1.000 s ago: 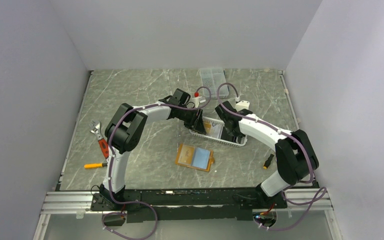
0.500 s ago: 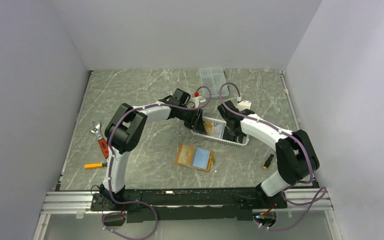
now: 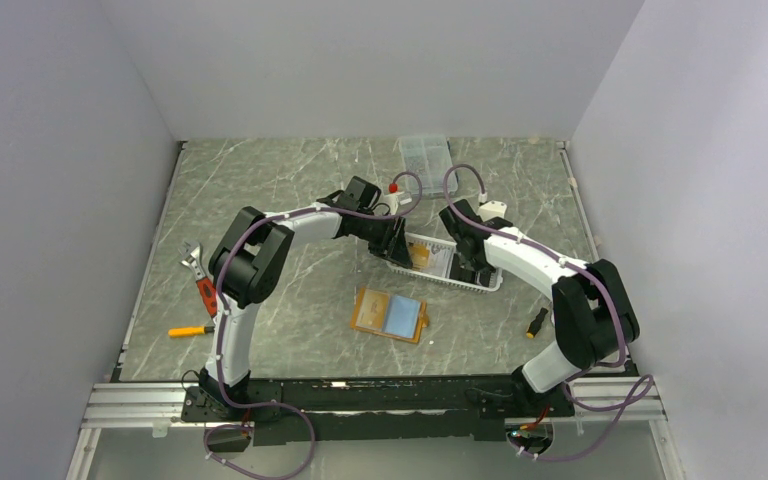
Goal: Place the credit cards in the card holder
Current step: Pick up the credit card from the storage box.
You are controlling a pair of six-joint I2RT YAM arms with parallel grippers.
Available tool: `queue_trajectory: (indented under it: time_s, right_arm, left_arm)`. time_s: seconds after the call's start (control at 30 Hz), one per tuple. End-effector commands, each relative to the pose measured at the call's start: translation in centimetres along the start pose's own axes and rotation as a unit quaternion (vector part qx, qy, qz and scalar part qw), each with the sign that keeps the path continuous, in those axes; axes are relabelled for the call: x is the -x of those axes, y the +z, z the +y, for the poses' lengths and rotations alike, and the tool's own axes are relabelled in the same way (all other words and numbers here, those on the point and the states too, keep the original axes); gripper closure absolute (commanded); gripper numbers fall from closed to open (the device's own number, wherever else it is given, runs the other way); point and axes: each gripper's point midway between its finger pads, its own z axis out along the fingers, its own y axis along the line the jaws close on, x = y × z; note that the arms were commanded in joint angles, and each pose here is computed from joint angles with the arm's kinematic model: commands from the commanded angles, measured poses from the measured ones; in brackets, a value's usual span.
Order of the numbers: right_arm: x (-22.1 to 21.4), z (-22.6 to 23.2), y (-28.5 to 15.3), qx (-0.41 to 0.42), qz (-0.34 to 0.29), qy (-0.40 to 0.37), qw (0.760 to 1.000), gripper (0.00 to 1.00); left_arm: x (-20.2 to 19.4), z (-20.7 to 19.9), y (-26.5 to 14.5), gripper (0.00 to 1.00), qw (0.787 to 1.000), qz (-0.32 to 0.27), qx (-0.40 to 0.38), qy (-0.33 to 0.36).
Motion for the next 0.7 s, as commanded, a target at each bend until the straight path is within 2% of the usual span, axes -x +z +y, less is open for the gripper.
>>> queue_trajectory:
  time_s: [0.0, 0.33, 0.67]
  right_arm:
    - [-2.4, -4.0, 0.3, -0.060, 0.041, -0.034, 0.997, 0.94]
    - [-3.5, -4.3, 0.0, -0.050, 0.055, -0.033, 0.997, 0.78]
    - [-4.2, -4.7, 0.1, -0.059, 0.077, -0.054, 0.994, 0.76]
  left_arm:
    - [-0.1, 0.7, -0.8, 0.57, 1.000, -0.002, 0.024, 0.010]
    - [1.1, 2.8, -2.8, 0.58, 0.997, -0.019, 0.074, 0.016]
    - [1.5, 3.4, -3.4, 0.58, 0.996, -0.023, 0.084, 0.018]
